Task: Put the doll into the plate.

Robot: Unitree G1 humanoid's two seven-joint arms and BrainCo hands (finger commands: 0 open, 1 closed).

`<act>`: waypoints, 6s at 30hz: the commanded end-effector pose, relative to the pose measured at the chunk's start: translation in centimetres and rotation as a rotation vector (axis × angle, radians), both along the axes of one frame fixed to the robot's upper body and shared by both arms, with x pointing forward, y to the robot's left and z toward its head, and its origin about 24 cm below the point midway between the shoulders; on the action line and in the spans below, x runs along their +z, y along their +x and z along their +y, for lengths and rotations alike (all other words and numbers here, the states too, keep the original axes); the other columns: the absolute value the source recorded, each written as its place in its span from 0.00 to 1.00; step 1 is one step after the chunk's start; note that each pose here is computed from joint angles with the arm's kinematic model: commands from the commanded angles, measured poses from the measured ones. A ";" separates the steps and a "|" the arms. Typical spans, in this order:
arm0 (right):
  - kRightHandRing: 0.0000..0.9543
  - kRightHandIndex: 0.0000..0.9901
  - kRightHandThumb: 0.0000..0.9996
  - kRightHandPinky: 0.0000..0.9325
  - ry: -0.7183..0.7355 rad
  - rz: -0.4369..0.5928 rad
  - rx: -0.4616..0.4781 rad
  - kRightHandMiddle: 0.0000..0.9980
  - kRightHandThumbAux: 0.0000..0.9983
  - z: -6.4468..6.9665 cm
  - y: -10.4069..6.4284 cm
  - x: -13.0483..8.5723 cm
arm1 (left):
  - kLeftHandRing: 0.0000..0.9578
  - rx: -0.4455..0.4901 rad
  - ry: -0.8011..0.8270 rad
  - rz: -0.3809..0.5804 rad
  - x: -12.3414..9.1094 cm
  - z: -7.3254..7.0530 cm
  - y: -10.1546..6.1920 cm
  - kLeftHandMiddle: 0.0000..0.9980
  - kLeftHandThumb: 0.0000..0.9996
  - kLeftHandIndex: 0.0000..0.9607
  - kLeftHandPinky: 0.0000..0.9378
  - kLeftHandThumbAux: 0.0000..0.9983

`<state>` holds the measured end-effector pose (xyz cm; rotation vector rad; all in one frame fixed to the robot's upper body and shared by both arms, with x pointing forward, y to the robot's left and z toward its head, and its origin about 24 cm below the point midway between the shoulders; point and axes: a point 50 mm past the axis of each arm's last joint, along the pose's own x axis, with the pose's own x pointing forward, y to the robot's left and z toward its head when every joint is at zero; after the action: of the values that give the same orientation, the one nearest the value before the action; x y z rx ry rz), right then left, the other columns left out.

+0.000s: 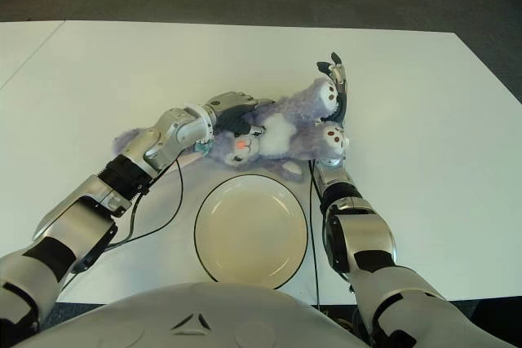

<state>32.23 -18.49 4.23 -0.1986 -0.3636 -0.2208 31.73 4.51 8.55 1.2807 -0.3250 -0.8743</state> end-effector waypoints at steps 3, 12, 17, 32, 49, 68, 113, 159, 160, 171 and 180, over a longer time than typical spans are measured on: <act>0.18 0.26 1.00 0.45 0.058 0.375 -0.025 0.06 0.74 1.1 -8.2 -9.9 | 0.81 0.062 -0.011 0.003 -0.5 0.9 -1.9 0.78 0.72 0.74 0.84 0.65; 0.16 0.27 1.00 0.45 0.050 0.410 -0.041 0.05 0.74 1.1 -8.1 -10.2 | 0.83 0.092 -0.064 -0.116 2.6 2.2 -2.2 0.80 0.80 0.76 0.87 0.65; 0.15 0.27 1.00 0.44 0.045 0.421 -0.045 0.05 0.74 1.1 -8.1 -10.3 | 0.84 0.100 -0.078 -0.161 3.9 3.0 -2.0 0.80 0.81 0.76 0.87 0.65; 0.16 0.26 1.00 0.45 0.020 0.403 -0.073 0.05 0.74 1.1 -7.9 -10.1 | 0.86 0.126 -0.085 -0.330 7.6 4.0 -1.6 0.82 0.78 0.76 0.91 0.66; 0.19 0.26 1.00 0.45 -0.036 0.395 -0.091 0.07 0.74 1.2 -7.9 -10.0 | 0.85 0.138 -0.069 -0.375 8.2 4.8 -1.9 0.81 0.78 0.74 0.89 0.65; 0.18 0.27 1.00 0.45 -0.073 0.405 -0.069 0.04 0.74 1.3 -8.0 -10.2 | 0.89 0.013 0.026 -0.542 13.0 5.4 -4.7 0.84 0.79 0.73 0.91 0.67; 0.18 0.25 1.00 0.44 -0.080 0.426 -0.062 0.03 0.74 1.3 -8.0 -10.4 | 0.79 -0.182 0.187 -0.312 12.7 6.5 -9.5 0.72 0.74 0.44 0.84 0.70; 0.20 0.26 1.00 0.45 -0.086 0.439 -0.081 0.05 0.74 1.6 -8.2 -10.6 | 0.86 -0.295 -0.143 0.460 7.0 3.4 -11.9 0.54 0.85 0.41 0.87 0.67; 0.20 0.26 1.00 0.45 -0.088 0.444 -0.079 0.05 0.74 1.6 -8.2 -10.7 | 0.86 -0.299 -0.165 0.478 7.1 3.5 -12.0 0.55 0.85 0.41 0.87 0.67; 0.21 0.27 1.00 0.44 -0.116 0.452 -0.079 0.03 0.74 1.6 -8.3 -10.8 | 0.85 -0.296 -0.280 0.552 7.5 4.0 -12.4 0.55 0.85 0.41 0.85 0.67; 0.21 0.27 1.00 0.45 -0.106 0.454 -0.081 0.04 0.74 1.7 -8.3 -10.8 | 0.83 -0.277 -0.326 0.555 7.6 4.4 -12.2 0.54 0.85 0.41 0.84 0.67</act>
<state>32.41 -17.11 4.06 -0.3177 -0.3708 -0.2500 19.58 8.54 16.61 0.7502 -0.2285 -1.3232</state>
